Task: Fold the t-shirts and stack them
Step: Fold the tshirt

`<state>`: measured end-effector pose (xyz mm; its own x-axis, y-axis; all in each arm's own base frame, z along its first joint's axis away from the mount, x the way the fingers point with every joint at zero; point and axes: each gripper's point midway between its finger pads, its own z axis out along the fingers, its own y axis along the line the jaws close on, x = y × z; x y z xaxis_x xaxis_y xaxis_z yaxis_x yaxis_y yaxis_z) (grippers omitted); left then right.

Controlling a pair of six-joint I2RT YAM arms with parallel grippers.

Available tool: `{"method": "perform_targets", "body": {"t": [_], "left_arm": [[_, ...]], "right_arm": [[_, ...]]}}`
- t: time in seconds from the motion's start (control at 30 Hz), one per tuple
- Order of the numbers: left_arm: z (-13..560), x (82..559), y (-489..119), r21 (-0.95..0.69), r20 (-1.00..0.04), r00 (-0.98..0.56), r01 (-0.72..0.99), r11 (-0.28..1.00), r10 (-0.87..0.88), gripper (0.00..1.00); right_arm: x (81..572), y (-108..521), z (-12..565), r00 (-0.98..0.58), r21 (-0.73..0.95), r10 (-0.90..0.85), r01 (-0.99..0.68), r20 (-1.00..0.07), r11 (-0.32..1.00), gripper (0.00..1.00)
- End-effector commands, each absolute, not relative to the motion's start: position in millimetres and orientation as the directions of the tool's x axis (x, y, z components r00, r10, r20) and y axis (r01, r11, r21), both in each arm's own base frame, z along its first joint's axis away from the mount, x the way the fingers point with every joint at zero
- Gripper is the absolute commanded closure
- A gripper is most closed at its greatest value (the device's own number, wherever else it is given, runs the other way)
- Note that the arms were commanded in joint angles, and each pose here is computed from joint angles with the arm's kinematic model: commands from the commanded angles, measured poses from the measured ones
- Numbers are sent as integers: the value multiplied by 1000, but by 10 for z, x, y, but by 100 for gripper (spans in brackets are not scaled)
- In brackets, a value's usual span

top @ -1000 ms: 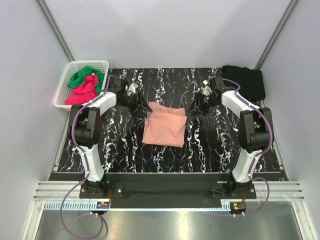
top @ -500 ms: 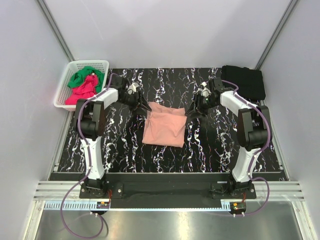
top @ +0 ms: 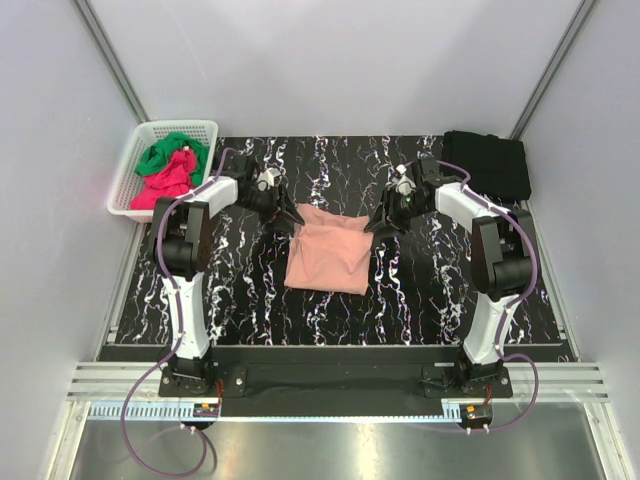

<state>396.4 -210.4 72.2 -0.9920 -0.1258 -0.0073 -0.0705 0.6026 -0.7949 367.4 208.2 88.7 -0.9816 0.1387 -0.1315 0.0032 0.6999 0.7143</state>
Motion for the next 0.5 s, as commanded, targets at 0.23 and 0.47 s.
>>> {"method": "perform_targets", "body": {"t": [0.23,0.47], "left_arm": [[1002,3939,-2324,-836,-67,-996,26,548,-54,47],[939,4013,-2454,-838,-67,-997,39,545,-31,48]], "right_arm": [[3635,2126,795,-986,727,119,-2,-116,687,53],[3656,2149,812,-986,733,116,-9,-119,680,56]]}}
